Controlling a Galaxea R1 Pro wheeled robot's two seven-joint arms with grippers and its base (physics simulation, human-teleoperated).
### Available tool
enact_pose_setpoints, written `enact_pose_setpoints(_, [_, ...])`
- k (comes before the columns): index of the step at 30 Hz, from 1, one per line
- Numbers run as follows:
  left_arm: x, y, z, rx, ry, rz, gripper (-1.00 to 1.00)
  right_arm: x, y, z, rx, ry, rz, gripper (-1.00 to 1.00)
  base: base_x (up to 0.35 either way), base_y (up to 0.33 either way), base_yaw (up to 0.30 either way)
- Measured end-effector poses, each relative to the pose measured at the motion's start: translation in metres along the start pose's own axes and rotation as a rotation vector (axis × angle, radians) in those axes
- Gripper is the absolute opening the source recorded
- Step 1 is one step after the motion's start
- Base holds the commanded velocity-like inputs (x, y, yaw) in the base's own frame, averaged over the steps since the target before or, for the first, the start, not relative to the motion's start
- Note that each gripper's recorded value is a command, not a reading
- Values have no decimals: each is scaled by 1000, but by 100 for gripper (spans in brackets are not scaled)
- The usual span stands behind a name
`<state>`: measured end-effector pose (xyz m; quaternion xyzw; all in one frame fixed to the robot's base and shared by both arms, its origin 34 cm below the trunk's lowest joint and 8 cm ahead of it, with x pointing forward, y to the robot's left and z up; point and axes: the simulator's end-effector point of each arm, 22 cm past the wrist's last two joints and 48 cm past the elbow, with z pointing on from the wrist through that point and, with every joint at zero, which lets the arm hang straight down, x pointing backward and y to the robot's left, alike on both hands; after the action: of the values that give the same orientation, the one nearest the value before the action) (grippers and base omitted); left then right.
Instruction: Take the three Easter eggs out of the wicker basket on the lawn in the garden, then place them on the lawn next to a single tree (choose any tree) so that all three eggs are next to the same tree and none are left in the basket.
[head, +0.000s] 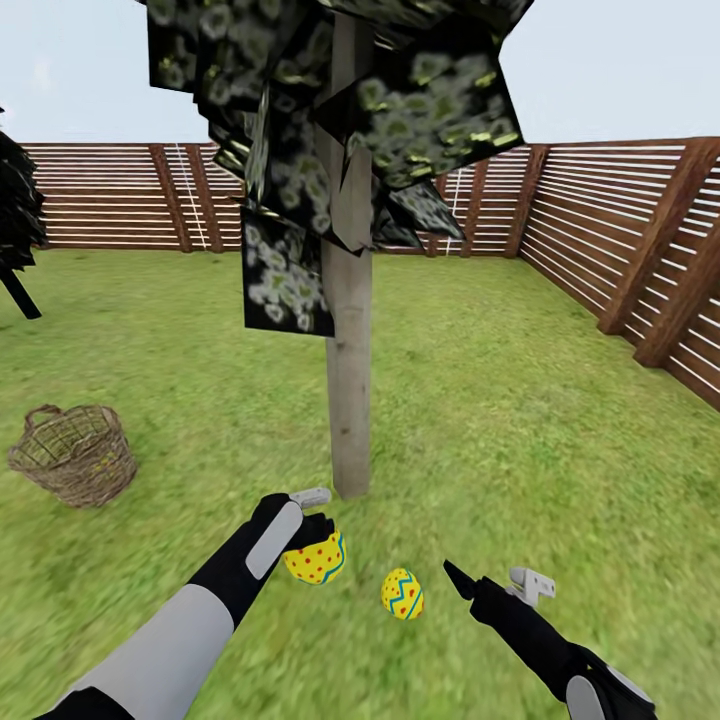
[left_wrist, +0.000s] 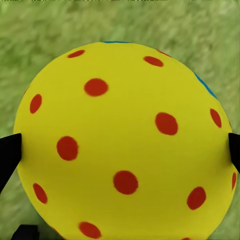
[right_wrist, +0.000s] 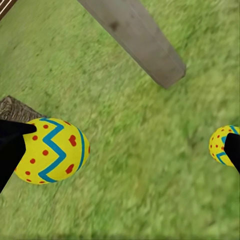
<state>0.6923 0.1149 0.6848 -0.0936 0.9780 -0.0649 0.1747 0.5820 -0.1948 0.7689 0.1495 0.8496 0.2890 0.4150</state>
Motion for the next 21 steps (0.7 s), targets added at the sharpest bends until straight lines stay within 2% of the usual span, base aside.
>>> enact_pose_setpoints(21, [9, 5, 31, 0, -16, -3, -100, 21, -20, 16, -7, -4, 0, 100, 0, 0, 0])
